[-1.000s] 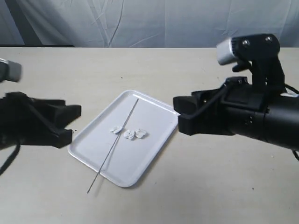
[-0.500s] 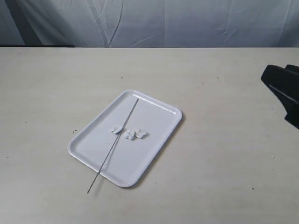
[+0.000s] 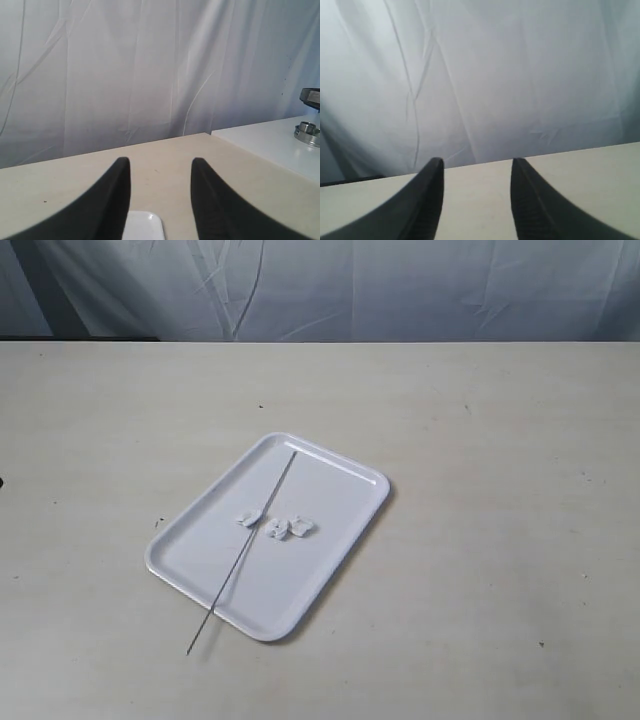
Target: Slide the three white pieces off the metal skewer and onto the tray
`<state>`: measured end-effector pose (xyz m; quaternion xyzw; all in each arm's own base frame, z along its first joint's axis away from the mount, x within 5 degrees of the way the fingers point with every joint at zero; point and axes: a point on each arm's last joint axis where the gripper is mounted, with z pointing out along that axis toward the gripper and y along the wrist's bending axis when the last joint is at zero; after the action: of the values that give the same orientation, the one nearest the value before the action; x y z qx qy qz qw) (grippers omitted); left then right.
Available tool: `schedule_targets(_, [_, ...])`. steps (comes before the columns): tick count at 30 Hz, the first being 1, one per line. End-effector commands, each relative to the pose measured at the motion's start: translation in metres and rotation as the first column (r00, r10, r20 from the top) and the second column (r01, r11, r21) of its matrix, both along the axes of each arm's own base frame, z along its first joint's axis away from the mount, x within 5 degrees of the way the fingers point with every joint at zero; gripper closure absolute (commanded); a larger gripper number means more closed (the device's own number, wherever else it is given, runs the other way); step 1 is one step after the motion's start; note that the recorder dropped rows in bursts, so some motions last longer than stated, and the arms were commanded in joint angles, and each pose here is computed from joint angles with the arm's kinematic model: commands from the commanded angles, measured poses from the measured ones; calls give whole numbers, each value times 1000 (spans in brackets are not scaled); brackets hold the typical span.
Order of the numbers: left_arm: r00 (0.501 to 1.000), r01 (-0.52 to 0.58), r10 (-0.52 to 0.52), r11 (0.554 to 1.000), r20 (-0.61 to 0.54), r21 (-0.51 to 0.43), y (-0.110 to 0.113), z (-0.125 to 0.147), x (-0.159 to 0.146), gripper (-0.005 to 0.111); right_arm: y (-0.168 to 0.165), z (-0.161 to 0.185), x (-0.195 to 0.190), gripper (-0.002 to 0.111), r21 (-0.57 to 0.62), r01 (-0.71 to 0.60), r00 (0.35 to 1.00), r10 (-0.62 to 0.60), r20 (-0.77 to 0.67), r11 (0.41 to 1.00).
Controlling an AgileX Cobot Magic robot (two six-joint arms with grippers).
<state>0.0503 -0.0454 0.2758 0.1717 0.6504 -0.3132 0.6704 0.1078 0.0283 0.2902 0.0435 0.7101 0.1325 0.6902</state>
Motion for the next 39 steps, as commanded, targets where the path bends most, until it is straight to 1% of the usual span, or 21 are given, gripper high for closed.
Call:
schedule_targets(1, [1000, 7, -7, 1000, -1, -10, 0, 0, -2, 68, -13, 2, 1, 67, -19, 125, 992, -124, 25, 992])
schedule_targets(4, [1000, -23, 23, 1000, -3, -5, 1, -1, 0, 68, -20, 2, 2, 67, -19, 185, 983, -184, 25, 983])
schedule_targets(8, [991, -133, 133, 991, -2, -4, 7, -1, 4, 68, -26, 3, 2, 67, -35, 237, 971, -235, 37, 971])
schedule_targets(10, [982, -189, 189, 982, -3, 1, 9, -1, 6, 68, -27, 3, 3, 67, -44, 238, 971, -236, 37, 970])
schedule_targets(13, [982, -190, 190, 982, 8, 18, 7, -2, 1, 68, -26, -4, 4, 67, -118, 211, 977, -206, 49, 970])
schedule_targets(15, [978, -207, 206, 978, 18, 35, 5, -4, -2, 68, -24, -14, 4, 67, -180, 186, 982, -180, 50, 966])
schedule_targets(17, [975, -223, 222, 974, 32, 48, 2, -8, -6, 68, -23, -26, 3, 67, -217, 159, 987, -155, 33, 963])
schedule_targets(20, [955, -292, 289, 955, 62, 57, 2, -15, -9, 68, -24, -41, 2, 67, -239, 137, 990, -143, -8, 961])
schedule_targets(22, [935, -351, 347, 934, 71, 62, 5, -23, -8, 68, -24, -47, 2, 67, -256, 121, 990, -134, -34, 959])
schedule_targets(24, [917, -398, 396, 914, 50, 72, 10, -35, -3, 68, -24, -52, 1, 67, -263, 116, 990, -134, -53, 958])
schedule_targets(25, [914, -406, 404, 911, 41, 76, 11, -39, -2, 68, -25, -53, 1, 67, -268, 114, 989, -134, -57, 957])
schedule_targets(28, [883, -468, 469, 881, 6, 69, 19, -53, 2, 68, -27, -53, 1, 67, -258, 131, 986, -152, -61, 957])
schedule_targets(31, [867, -493, 496, 867, -31, 72, 24, -68, 5, 68, -29, -51, -1, 67, -226, 147, 986, -161, -48, 963])
schedule_targets(36, [861, -505, 508, 861, -30, 66, 26, -68, 5, 68, -29, -49, -9, 67, -212, 139, 989, -145, -15, 967])
schedule_targets(39, [859, -509, 511, 859, -29, 65, 26, -68, 5, 68, -30, -61, -17, 67, -273, 128, 991, -136, -12, 953])
